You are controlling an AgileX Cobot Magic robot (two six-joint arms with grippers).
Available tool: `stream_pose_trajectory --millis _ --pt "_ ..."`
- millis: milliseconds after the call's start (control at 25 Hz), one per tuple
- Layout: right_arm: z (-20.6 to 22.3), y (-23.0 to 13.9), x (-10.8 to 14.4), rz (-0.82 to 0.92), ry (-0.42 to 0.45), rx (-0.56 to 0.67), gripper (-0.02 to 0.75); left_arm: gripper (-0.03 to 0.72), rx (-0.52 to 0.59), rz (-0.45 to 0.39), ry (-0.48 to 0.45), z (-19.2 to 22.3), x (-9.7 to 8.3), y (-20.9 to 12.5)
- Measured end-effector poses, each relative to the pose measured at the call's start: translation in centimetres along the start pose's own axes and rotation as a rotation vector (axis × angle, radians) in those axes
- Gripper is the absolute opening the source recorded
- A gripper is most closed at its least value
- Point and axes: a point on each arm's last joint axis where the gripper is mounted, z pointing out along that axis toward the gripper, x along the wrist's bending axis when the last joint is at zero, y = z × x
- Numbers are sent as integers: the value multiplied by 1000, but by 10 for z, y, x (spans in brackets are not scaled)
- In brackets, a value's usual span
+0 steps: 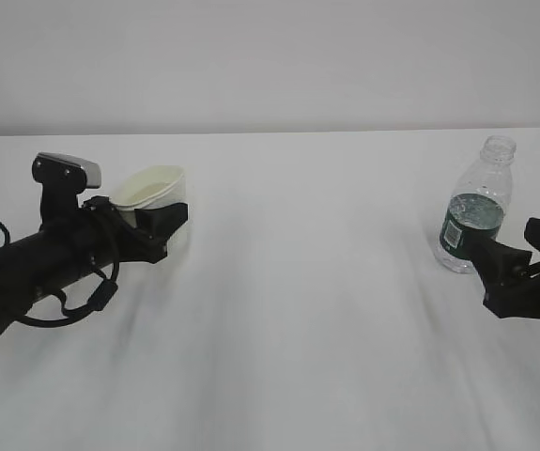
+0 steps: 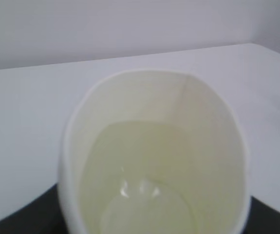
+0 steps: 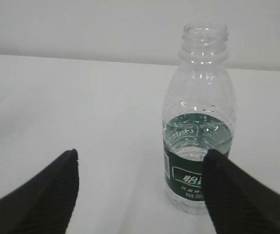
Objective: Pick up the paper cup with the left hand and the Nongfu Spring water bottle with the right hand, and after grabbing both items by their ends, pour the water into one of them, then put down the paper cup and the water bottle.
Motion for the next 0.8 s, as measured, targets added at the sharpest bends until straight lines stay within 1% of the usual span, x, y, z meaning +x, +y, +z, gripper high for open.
stream_pose_trajectory --millis 360,520,800 --pt "0 0 0 -1 2 0 594 412 -14 27 194 -18 15 2" --pt "0 0 0 -1 2 0 594 412 -25 -11 295 -23 23 1" --pt "0 0 0 -1 2 0 594 411 -58 -80 443 -28 36 2"
